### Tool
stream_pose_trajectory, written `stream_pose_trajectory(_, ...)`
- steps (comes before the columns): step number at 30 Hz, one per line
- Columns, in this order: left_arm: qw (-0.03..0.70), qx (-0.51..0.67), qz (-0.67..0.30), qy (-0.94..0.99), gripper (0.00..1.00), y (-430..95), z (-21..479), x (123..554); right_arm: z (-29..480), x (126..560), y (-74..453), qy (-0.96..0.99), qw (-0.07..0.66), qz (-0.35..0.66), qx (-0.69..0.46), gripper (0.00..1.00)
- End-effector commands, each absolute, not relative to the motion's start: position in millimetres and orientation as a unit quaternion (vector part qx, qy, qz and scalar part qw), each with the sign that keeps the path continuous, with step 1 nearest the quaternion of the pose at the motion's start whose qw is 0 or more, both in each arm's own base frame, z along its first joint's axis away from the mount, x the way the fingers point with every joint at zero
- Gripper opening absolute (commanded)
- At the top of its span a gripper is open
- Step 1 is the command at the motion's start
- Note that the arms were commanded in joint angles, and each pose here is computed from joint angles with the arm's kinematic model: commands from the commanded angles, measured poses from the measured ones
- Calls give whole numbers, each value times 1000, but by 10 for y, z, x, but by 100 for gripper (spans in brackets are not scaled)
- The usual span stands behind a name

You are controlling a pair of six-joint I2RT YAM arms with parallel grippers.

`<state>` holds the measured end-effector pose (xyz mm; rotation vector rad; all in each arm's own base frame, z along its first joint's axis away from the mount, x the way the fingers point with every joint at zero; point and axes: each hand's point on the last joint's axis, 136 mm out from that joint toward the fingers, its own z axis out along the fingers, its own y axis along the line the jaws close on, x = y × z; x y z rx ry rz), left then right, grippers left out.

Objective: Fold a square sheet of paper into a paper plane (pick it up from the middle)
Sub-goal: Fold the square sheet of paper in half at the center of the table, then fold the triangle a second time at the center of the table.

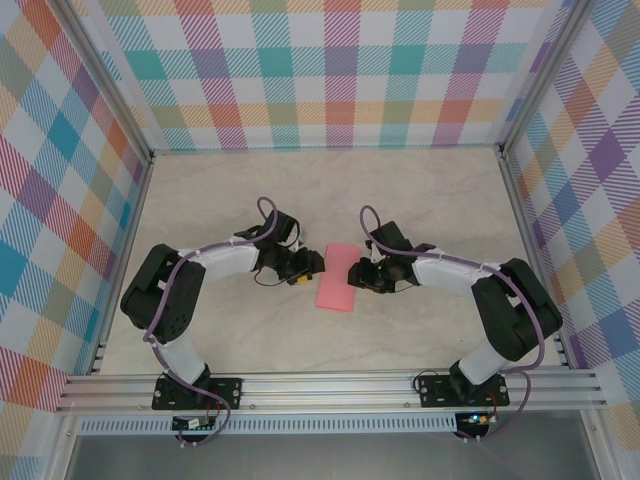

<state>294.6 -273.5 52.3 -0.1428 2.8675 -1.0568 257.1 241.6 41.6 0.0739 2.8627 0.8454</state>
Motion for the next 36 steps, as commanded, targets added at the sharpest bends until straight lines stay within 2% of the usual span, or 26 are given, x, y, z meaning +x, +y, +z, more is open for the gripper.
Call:
stream_pose_trajectory(1,29,-42,-382,923,47,-2856,548,2983,445,2621,2436,957,76,276,41,38)
stream_pose_trajectory(12,5,-36,-374,927,47,-2900,410,2984,461,2617,2443,953,81,287,51,41)
stream_pose_trajectory(21,-5,-24,-391,920,37,-2985,421,2979,423,2587,2411,954,80,283,53,41)
stream_pose_trajectory(30,-10,-22,-389,921,36,-3010,389,2975,431,2559,2383,954,84,282,51,41)
stream_pose_trajectory(36,1,-23,-379,925,43,-2979,397,3002,464,2558,2386,952,91,289,51,42)
